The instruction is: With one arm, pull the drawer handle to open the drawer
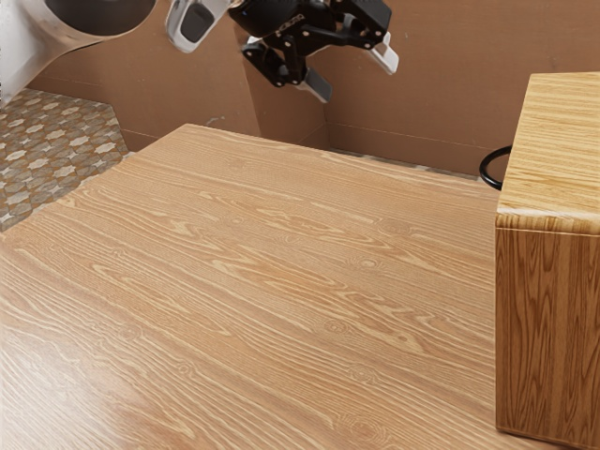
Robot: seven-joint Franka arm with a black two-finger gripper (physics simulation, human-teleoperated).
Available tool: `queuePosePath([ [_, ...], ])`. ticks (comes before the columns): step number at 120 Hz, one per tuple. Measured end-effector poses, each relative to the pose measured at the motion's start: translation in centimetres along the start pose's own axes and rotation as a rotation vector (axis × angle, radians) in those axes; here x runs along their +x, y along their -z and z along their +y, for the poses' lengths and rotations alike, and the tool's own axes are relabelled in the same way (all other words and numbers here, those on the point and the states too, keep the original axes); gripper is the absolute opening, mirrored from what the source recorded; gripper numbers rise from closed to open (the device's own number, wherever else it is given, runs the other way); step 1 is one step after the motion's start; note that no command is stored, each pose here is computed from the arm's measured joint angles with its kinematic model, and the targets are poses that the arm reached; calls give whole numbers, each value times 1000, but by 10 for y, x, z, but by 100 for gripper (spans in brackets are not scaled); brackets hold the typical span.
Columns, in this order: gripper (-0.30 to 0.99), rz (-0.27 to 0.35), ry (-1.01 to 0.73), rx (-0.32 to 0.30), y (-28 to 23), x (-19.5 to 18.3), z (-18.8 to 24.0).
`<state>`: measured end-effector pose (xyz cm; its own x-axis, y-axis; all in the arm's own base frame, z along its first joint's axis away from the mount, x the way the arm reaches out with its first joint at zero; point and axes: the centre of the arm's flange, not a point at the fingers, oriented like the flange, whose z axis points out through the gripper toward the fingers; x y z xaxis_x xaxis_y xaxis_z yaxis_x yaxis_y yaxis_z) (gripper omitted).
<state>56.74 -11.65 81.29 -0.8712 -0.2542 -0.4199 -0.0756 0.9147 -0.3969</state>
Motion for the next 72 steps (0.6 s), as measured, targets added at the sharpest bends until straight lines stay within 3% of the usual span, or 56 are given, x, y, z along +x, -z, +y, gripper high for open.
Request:
queuePosePath([
  [72,69,2,21,22,-34,-17,13],
])
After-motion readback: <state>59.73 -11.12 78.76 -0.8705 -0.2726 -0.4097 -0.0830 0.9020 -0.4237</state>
